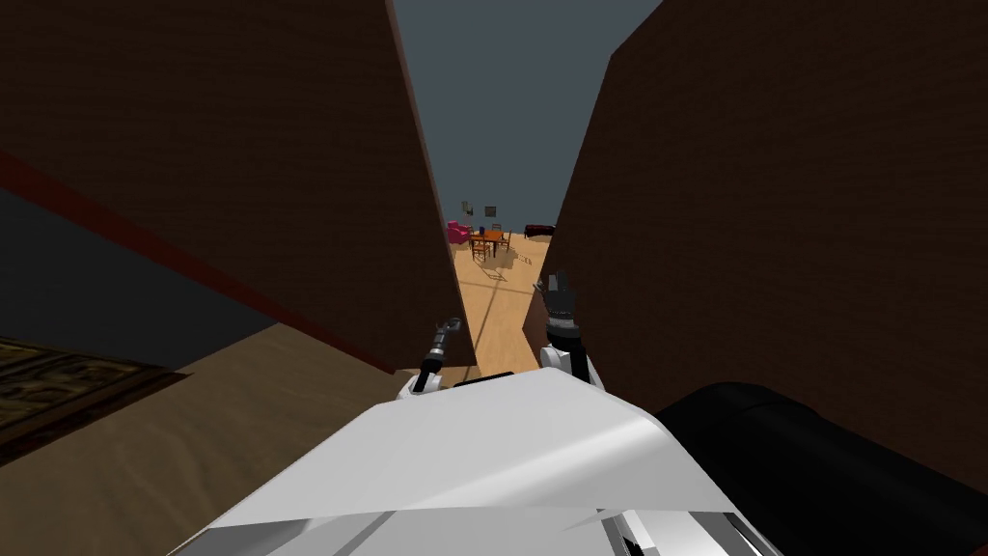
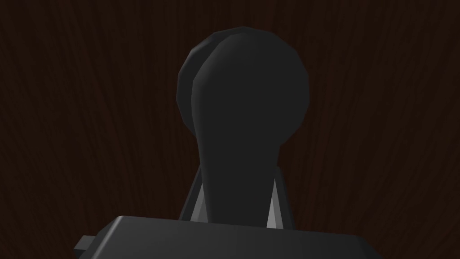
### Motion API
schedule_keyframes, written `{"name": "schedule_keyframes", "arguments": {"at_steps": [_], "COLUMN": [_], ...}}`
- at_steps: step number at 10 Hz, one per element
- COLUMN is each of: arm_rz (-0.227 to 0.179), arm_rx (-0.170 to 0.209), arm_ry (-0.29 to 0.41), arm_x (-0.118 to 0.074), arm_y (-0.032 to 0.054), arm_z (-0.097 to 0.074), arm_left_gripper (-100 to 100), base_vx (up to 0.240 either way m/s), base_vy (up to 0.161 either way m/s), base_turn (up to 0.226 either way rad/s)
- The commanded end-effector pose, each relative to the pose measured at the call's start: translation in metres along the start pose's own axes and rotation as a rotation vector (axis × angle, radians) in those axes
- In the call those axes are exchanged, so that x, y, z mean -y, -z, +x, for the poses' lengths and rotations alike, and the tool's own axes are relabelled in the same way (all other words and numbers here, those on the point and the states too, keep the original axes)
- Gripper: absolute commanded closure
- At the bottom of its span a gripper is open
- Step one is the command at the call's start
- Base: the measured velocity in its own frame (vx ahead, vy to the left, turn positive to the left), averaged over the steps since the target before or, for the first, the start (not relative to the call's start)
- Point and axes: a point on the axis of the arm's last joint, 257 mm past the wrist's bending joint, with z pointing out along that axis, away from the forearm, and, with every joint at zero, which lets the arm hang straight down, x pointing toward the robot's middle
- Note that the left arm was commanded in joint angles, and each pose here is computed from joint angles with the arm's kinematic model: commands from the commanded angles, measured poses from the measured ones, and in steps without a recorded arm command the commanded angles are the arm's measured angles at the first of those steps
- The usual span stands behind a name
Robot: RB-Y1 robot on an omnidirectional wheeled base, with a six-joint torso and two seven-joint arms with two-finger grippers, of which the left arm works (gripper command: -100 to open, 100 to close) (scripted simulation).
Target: Push the door open
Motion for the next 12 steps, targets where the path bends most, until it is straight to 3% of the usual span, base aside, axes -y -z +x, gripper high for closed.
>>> {"name": "schedule_keyframes", "arguments": {"at_steps": [1,7,12], "arm_rz": [0.014,0.011,0.009], "arm_rx": [0.032,0.095,0.126], "arm_ry": [-0.008,0.004,0.017], "arm_x": [0.007,0.005,0.004], "arm_y": [-0.0046,-0.0028,-0.0017], "arm_z": [-0.018,-0.036,-0.041], "arm_left_gripper": [100,100,100], "base_vx": [0.197,0.178,0.152], "base_vy": [-0.136,-0.133,-0.102], "base_turn": [0.141,0.122,0.084]}}
